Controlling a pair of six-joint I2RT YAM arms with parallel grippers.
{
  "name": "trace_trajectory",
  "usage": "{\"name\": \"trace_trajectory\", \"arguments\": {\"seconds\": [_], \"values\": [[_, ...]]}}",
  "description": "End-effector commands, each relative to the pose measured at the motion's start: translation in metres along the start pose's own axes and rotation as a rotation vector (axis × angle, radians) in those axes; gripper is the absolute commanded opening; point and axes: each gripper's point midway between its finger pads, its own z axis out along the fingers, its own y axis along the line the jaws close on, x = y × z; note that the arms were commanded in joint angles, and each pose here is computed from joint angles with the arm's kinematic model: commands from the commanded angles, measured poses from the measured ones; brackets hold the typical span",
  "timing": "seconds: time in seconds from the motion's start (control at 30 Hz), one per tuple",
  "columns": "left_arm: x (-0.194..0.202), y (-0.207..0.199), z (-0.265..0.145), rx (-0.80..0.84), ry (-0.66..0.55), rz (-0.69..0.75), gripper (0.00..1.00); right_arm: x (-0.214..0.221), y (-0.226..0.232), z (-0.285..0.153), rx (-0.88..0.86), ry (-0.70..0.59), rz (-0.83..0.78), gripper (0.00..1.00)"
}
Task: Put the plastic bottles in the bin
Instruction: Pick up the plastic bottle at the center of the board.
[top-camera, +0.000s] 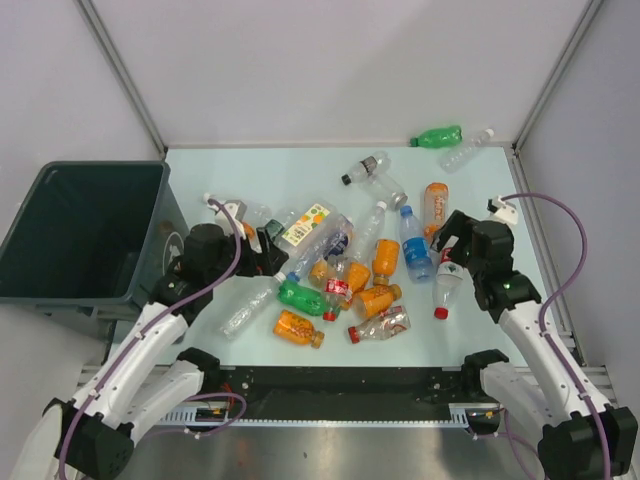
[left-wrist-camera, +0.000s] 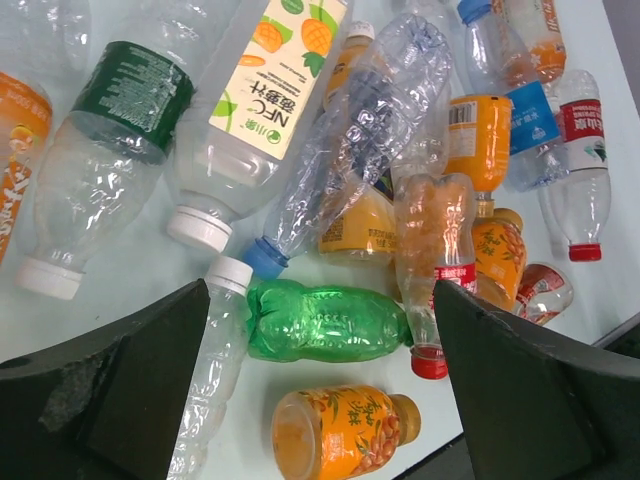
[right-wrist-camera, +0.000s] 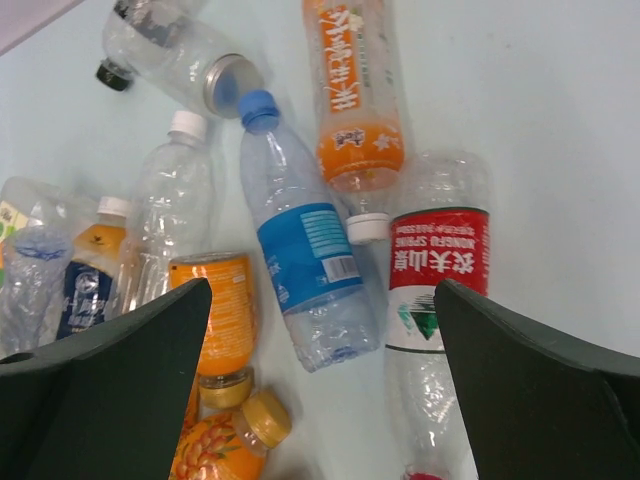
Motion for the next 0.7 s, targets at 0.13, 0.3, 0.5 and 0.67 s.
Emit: {"name": "trace_trajectory", "arguments": {"seconds": [0.13, 0.3, 0.5, 0.67], "values": [[-0.025, 0.013, -0.028, -0.141, -0.090, -0.045, 1.00, -0.035, -0.023, -0.028, 0.113, -0.130, 0.132, 1.00], [-0.047, 0.003, -0.045, -0.077, -0.267, -0.116, 1.00, -0.031, -0.028, -0.027, 0.045, -0.052, 0.164, 1.00], [-0.031, -0.005, -0.040, -0.055, -0.109, -0.083, 1.00, -0.025, -0.025, -0.033, -0.014, -0.007, 0.145, 1.00], [-0.021, -0.026, -0.046, 0.030, -0.050, -0.077, 0.98, -0.015, -0.018, -0.033, -0.049, 0.047, 0.164, 1.00]]}}
